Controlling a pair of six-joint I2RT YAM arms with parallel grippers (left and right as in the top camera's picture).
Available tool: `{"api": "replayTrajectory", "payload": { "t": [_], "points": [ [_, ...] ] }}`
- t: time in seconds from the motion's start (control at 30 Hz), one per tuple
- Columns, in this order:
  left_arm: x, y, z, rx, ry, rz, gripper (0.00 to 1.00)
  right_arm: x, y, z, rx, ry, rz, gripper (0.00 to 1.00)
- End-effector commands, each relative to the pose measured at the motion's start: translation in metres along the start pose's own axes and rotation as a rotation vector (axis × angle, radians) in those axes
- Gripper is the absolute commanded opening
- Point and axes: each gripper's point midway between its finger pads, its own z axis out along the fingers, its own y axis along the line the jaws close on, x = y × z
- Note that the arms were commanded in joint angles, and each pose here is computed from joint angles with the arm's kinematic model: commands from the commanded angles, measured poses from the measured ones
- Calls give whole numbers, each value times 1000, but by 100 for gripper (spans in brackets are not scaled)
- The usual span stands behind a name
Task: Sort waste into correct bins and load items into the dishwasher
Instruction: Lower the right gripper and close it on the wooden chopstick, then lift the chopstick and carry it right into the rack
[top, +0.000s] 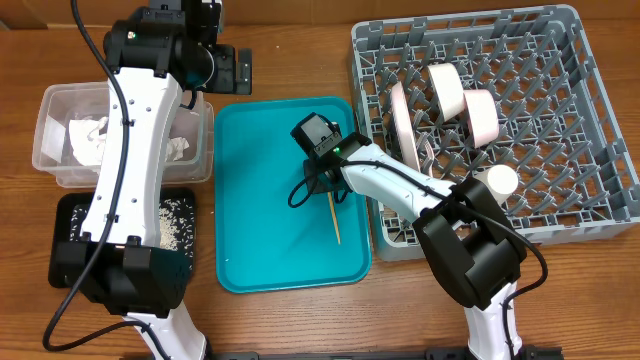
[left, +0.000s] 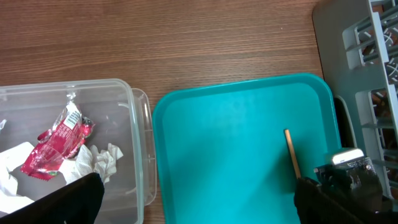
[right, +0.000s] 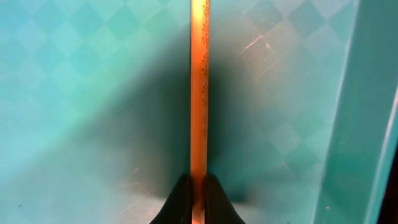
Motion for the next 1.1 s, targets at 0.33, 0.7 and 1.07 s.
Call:
{"api": "replayTrajectory", "payload": {
  "t": [0.33, 0.7, 1.07],
  "points": [
    [1, 0, 4, -6, 8, -15, 100, -32, 19, -86, -93, -86, -112, 4],
    [1, 0, 4, -6, 8, -15, 100, -42, -16, -232, -62, -348, -151, 4],
    [1, 0, 4, -6, 8, -15, 100, -36, -120, -263, 229, -355, -23, 4]
  ]
}}
